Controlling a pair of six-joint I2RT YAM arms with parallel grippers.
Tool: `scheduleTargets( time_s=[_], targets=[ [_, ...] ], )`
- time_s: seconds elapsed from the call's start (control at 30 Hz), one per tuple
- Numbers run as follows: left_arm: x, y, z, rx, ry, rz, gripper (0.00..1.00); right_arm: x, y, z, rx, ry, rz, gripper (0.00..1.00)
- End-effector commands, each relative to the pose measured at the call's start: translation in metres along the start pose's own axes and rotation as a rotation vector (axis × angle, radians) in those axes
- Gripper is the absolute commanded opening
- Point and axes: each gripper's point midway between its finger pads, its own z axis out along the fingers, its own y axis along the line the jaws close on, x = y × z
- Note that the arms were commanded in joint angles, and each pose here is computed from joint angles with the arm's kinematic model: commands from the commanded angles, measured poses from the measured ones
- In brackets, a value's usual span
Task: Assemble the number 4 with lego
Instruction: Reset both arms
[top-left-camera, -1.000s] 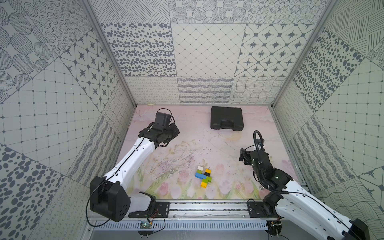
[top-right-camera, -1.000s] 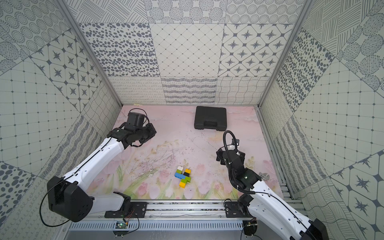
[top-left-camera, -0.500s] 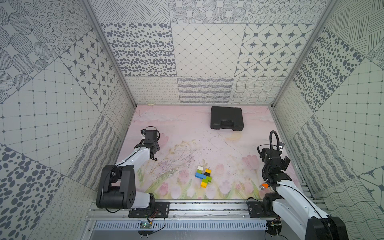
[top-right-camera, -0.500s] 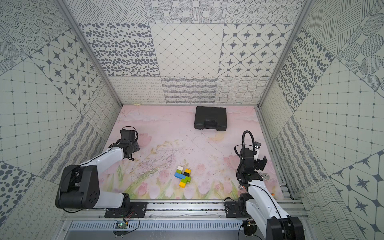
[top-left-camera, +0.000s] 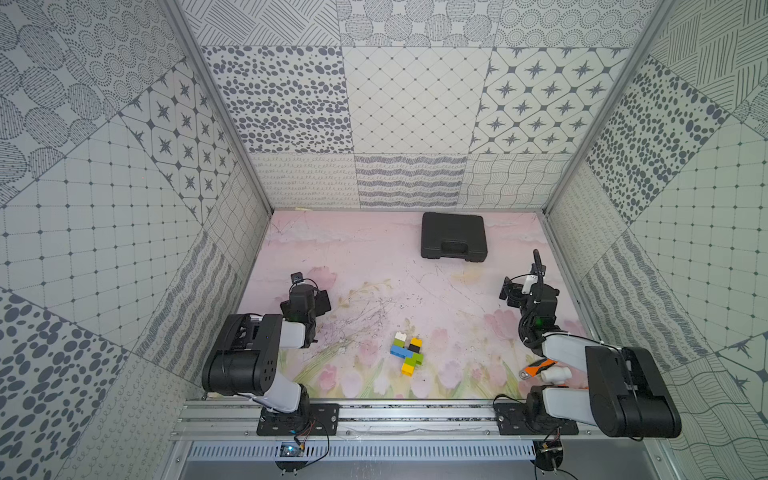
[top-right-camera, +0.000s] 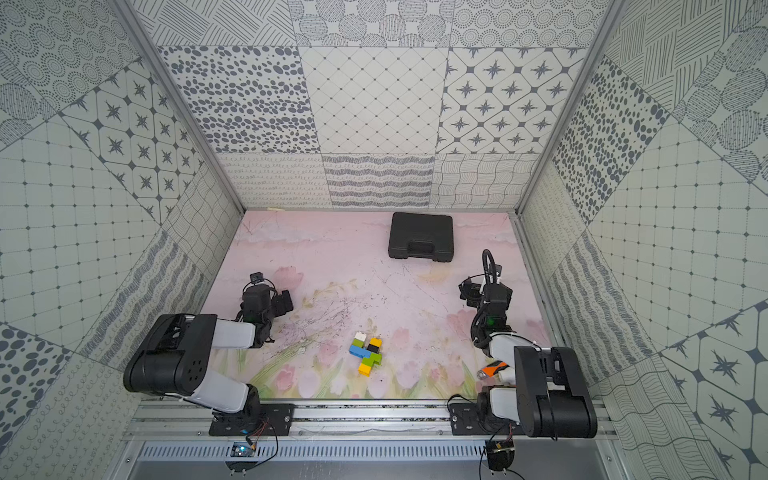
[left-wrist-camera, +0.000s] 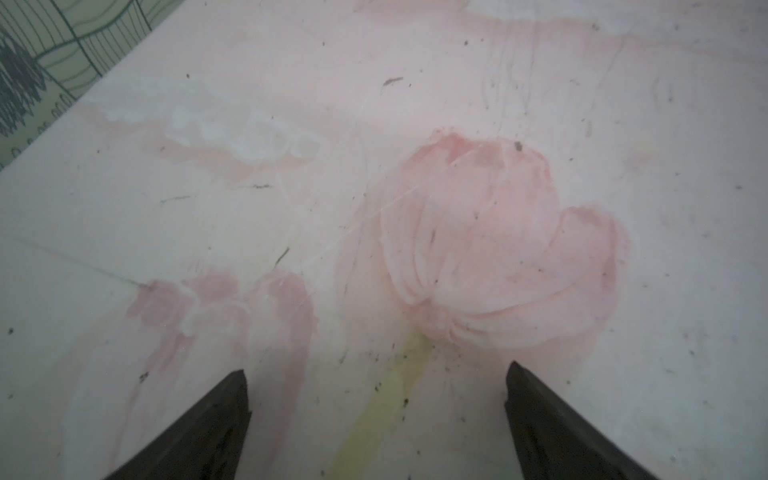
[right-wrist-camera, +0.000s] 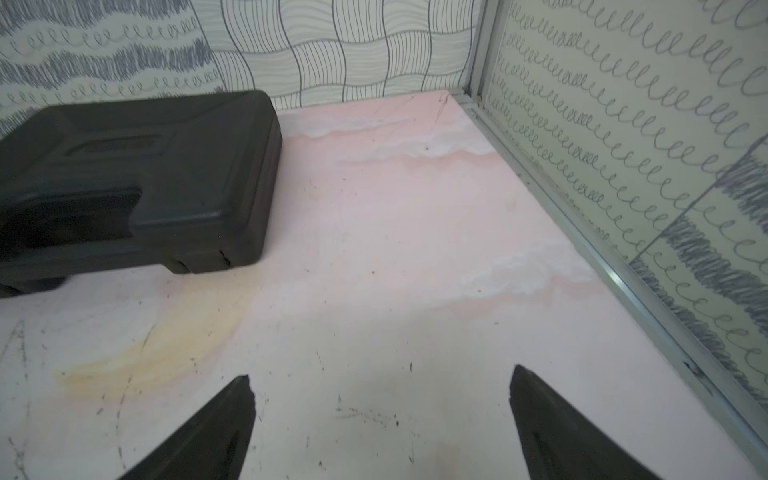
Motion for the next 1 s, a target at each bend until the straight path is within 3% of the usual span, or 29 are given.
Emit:
scheduleTargets(
  time_s=[0.0,0.03,0.1,0.17,0.3,0.33,0.97],
  targets=[
    [-0.068,-0.033,-0.002,0.143,-0.252,0.06,0.99,-0.023,0.023,0.001,-0.118,-0.156,0.014,0.99],
    [-0.066,-0.036,0.0,0.155,-0.213,0.062,0.99,-0.016,0.03,0.002,-0.134,-0.174,-0.011,0.99],
    [-0.067,-0.036,0.0,0.154,-0.237,0.074,1.0,-0.013,0.033,0.008,-0.125,-0.225,-0.02,0.99],
    [-0.065,-0.036,0.0,0.152,-0.212,0.064,0.99,-0.003,0.039,0.018,-0.141,-0.082,-0.052,0.99],
    [-0.066,-0.035,0.0,0.129,-0.222,0.077,0.99,-0.005,0.045,0.035,-0.16,-0.012,-0.06,0.99],
    [-0.067,-0.036,0.0,0.127,-0.235,0.084,0.99,-0.008,0.044,0.035,-0.158,-0.055,-0.05,0.99],
    [-0.066,-0.038,-0.001,0.118,-0.236,0.1,1.0,-0.005,0.048,0.035,-0.156,-0.026,-0.08,0.99]
  ],
)
